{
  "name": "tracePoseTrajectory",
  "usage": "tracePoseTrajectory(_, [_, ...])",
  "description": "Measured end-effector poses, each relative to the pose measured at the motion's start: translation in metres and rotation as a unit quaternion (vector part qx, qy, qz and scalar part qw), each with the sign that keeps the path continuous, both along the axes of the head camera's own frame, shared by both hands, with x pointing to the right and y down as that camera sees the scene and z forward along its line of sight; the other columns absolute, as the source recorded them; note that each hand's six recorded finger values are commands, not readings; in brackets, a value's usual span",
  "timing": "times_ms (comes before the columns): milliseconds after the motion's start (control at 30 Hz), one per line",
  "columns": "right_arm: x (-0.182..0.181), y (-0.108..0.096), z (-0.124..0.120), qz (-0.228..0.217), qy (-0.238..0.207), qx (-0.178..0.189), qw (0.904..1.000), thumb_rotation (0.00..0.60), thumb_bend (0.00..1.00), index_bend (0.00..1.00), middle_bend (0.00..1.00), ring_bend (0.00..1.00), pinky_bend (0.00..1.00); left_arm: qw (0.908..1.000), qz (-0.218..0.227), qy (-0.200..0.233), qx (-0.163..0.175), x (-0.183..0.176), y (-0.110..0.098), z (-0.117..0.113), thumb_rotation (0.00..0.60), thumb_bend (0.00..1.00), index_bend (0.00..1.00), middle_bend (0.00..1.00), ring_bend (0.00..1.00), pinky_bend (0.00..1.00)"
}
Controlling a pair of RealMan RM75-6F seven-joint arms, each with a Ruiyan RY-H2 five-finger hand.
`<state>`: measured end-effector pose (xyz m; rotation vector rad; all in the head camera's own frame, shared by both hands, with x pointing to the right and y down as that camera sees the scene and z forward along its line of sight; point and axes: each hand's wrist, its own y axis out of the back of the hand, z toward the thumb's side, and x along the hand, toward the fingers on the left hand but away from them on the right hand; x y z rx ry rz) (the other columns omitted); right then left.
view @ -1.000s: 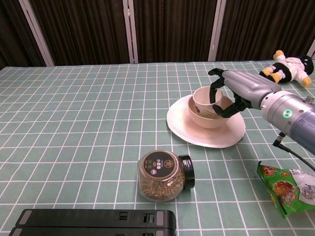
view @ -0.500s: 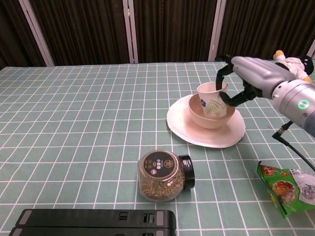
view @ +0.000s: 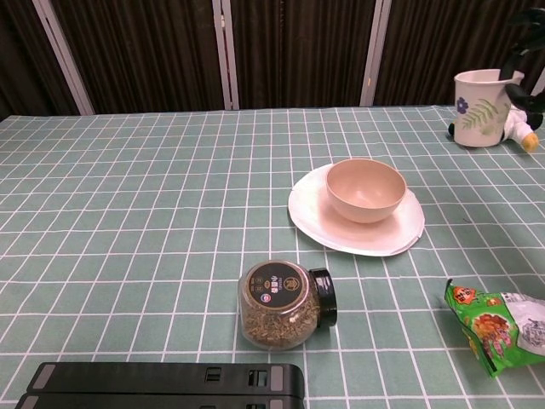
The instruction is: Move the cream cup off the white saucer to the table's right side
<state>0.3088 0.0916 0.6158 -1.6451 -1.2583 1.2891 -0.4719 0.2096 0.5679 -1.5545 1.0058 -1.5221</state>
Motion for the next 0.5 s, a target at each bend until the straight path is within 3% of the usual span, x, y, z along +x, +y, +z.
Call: tracePoseTrajectory(500, [0.074, 0.034, 0.063, 0.068, 0.025, -0.078, 0.9943, 0.6, 0.47, 0.58, 0.0, 0.0, 0.0, 1.0, 0.004, -0.004, 0.004, 0.003, 0.001, -0.002, 0.6, 0.0, 0.0, 0.0, 0.0, 0.0])
